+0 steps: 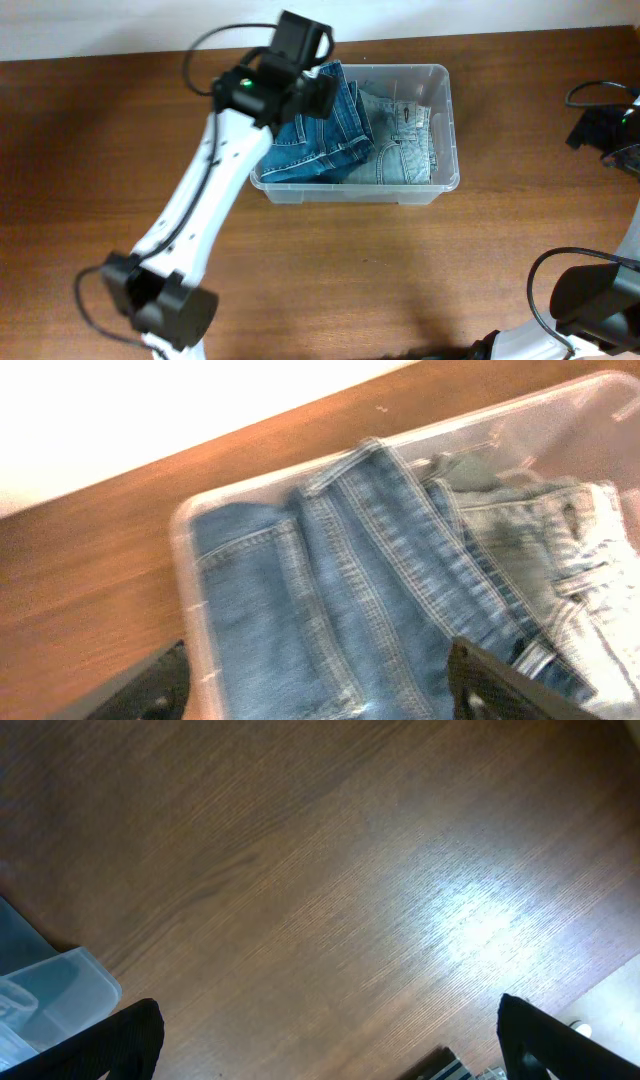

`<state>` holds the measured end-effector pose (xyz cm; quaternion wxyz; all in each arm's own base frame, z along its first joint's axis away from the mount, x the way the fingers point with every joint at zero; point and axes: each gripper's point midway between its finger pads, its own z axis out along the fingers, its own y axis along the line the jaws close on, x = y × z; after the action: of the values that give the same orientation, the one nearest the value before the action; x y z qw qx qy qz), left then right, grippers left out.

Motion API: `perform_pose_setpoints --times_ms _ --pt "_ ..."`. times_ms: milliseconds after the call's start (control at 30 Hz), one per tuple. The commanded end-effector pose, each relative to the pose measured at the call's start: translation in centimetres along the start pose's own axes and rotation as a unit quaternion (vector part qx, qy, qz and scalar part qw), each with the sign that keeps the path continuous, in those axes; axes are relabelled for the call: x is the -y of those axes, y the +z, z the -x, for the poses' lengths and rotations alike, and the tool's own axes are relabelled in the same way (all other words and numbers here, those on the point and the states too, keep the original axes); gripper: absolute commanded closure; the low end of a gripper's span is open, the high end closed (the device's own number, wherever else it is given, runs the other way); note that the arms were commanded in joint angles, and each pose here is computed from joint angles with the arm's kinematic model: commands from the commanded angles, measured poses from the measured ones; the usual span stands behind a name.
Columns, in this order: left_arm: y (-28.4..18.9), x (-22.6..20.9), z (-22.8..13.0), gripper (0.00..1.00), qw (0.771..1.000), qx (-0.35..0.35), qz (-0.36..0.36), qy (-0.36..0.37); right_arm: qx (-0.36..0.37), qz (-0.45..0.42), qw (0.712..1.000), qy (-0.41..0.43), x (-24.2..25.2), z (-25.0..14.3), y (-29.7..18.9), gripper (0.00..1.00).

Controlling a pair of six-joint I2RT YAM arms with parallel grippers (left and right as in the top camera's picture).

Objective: Pack container
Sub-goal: 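Press the dark-blue jeans down with the left gripper, then raise it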

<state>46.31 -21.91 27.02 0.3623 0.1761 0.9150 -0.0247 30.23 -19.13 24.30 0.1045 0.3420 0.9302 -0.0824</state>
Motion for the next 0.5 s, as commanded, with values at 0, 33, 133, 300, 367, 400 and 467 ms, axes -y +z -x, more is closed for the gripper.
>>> perform_pose_setpoints --times_ms 0,33,133,300,367,400,467 --pt "-5.5 -4.5 1.3 0.13 0.997 0.034 0.071 -0.018 0.001 -0.005 1.0 0.007 0.2 0.1 0.0 0.02" --pt "-6.3 -5.0 1.1 0.07 0.997 0.033 0.073 -0.021 0.001 -0.005 1.0 0.007 0.2 0.1 0.0 0.02" --pt "-8.4 -6.2 0.5 0.01 0.996 0.031 0.08 -0.028 0.001 -0.005 1.0 0.007 0.2 0.1 0.0 0.01" --pt "-9.0 -5.0 1.1 0.11 0.998 0.048 0.025 -0.038 0.001 -0.005 1.0 0.007 0.2 0.1 0.0 0.02" --pt "-7.4 -2.9 2.3 0.51 0.997 0.067 -0.03 -0.037 0.001 -0.005 1.0 0.008 0.3 0.1 0.0 0.02" --pt "-5.8 -2.6 3.2 0.8 0.996 0.078 -0.034 -0.038 0.001 -0.005 1.0 0.007 0.2 0.1 0.0 0.02" --pt "-3.9 -2.3 3.9 0.97 0.995 0.086 -0.037 -0.041 0.001 -0.005 1.0 0.007 0.3 0.1 0.0 0.02"
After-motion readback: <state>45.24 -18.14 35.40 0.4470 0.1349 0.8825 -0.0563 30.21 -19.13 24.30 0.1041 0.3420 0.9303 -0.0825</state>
